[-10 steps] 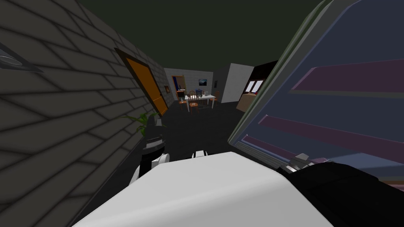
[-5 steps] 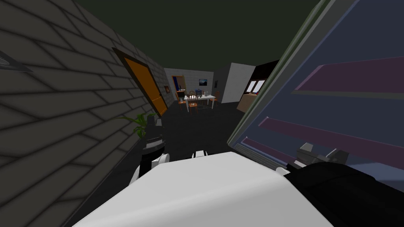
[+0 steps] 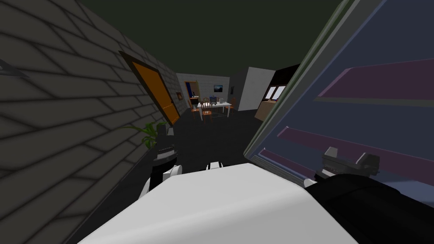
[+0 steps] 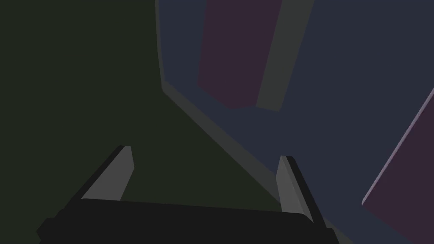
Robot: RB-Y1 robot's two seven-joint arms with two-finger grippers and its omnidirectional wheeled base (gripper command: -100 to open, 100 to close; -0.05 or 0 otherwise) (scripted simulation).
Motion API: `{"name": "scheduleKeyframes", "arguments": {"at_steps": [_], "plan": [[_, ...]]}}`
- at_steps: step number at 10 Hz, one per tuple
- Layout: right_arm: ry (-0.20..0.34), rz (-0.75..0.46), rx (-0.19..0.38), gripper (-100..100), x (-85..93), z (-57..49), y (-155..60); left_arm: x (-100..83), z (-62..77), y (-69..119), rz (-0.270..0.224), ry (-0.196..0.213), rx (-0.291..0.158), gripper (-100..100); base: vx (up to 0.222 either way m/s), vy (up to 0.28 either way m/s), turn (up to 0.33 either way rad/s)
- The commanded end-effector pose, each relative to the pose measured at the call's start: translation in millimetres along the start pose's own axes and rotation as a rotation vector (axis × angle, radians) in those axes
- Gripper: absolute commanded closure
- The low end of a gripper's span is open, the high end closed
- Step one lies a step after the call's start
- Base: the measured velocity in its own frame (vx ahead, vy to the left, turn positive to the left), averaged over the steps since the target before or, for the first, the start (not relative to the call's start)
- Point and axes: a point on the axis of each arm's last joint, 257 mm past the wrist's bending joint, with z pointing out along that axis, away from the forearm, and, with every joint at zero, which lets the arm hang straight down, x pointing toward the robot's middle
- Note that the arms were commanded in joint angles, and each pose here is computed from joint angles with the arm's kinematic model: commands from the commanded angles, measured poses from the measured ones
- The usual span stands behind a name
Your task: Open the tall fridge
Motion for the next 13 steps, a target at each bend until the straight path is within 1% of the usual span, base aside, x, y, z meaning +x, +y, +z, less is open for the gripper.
{"name": "scheduleKeyframes", "arguments": {"at_steps": [1, 2, 4, 5, 7, 8, 10, 11, 13], "plan": [[-0.100, 0.027, 0.042, -100, -15.1, 23.7, -12.2, 0.0, 0.0, 0.0, 0.000, 0.000, 0.000, 0, 0.056, -0.103, 0.022], [-0.171, 0.046, 0.068, -100, -26.5, 38.7, -21.4, -0.1, 0.0, 0.1, 0.000, 0.000, 0.000, 0, 0.084, -0.123, 0.025], [-0.295, 0.086, 0.108, -100, -47.1, 60.8, -38.5, -0.1, -0.1, 0.1, 0.000, 0.000, 0.000, 0, 0.077, -0.185, 0.047], [-0.319, 0.084, 0.112, -100, -52.0, 65.2, -39.8, -0.1, -0.1, 0.1, 0.000, 0.000, 0.000, 0, 0.071, -0.138, 0.014], [-0.451, 0.127, 0.141, -100, -75.9, 82.2, -55.8, -0.1, 0.0, 0.0, 0.000, 0.000, 0.000, 0, 0.079, -0.134, 0.033], [-0.472, 0.124, 0.146, -100, -80.1, 86.6, -57.5, -0.1, 0.0, 0.0, 0.000, 0.000, 0.000, 0, 0.046, -0.102, 0.021], [-0.607, 0.167, 0.164, -100, -105.5, 98.9, -72.3, 0.0, 0.0, 0.0, 0.000, 0.000, 0.000, 0, 0.065, -0.139, 0.032], [-0.627, 0.165, 0.168, -100, -109.6, 102.5, -73.8, -0.1, 0.0, 0.0, 0.000, 0.000, 0.000, 0, 0.052, -0.136, 0.025], [-0.768, 0.205, 0.175, -100, -136.9, 110.9, -87.3, -0.1, 0.0, 0.0, 0.000, 0.000, 0.000, 0, 0.072, -0.158, 0.033]]}}
